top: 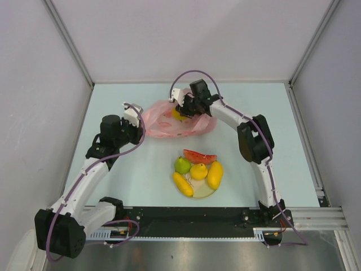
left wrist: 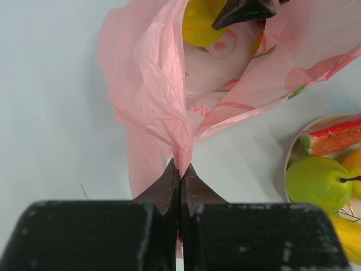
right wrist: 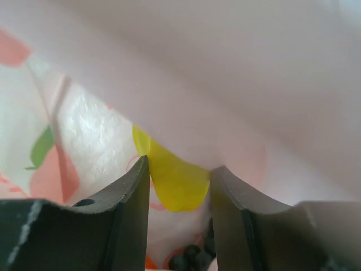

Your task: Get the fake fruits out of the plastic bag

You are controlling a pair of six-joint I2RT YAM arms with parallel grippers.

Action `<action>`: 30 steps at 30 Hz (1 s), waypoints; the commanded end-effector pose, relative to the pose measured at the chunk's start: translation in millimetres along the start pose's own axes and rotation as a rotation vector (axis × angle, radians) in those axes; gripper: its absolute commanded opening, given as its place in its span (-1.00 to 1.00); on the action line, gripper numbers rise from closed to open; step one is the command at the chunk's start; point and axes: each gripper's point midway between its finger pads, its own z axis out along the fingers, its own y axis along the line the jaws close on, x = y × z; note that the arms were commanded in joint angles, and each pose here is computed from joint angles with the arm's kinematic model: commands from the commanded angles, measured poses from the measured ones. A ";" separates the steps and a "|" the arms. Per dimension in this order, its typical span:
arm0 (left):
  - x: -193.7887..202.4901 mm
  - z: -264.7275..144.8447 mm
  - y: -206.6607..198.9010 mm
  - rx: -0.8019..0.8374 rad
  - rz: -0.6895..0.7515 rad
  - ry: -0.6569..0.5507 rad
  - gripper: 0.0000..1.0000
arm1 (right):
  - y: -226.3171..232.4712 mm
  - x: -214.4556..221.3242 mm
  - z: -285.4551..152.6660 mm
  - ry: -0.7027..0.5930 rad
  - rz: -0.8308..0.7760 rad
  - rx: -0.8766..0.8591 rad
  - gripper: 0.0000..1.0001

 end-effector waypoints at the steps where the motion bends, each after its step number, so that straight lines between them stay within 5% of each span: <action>1: -32.0 -0.2 -0.2 0.015 -0.008 -0.086 -0.99 | -35.5 -105.3 -69.8 -0.247 0.016 0.124 -0.58; 8: -38.4 2.5 -0.3 0.020 -0.031 -0.099 -0.99 | -5.9 -159.1 -140.4 -0.389 0.188 0.018 -0.59; 17: -51.5 6.3 -0.4 0.028 -0.054 -0.121 -0.98 | 65.5 -125.2 -159.1 -0.305 0.281 -0.152 -0.55; 24: -49.9 6.3 2.1 0.012 -0.053 -0.121 -0.98 | 120.6 -116.9 -229.4 -0.254 0.085 -0.199 -0.55; 30: -48.4 13.3 0.5 0.029 -0.068 -0.108 -0.97 | 191.8 -52.2 -248.2 -0.074 -0.032 -0.328 -0.55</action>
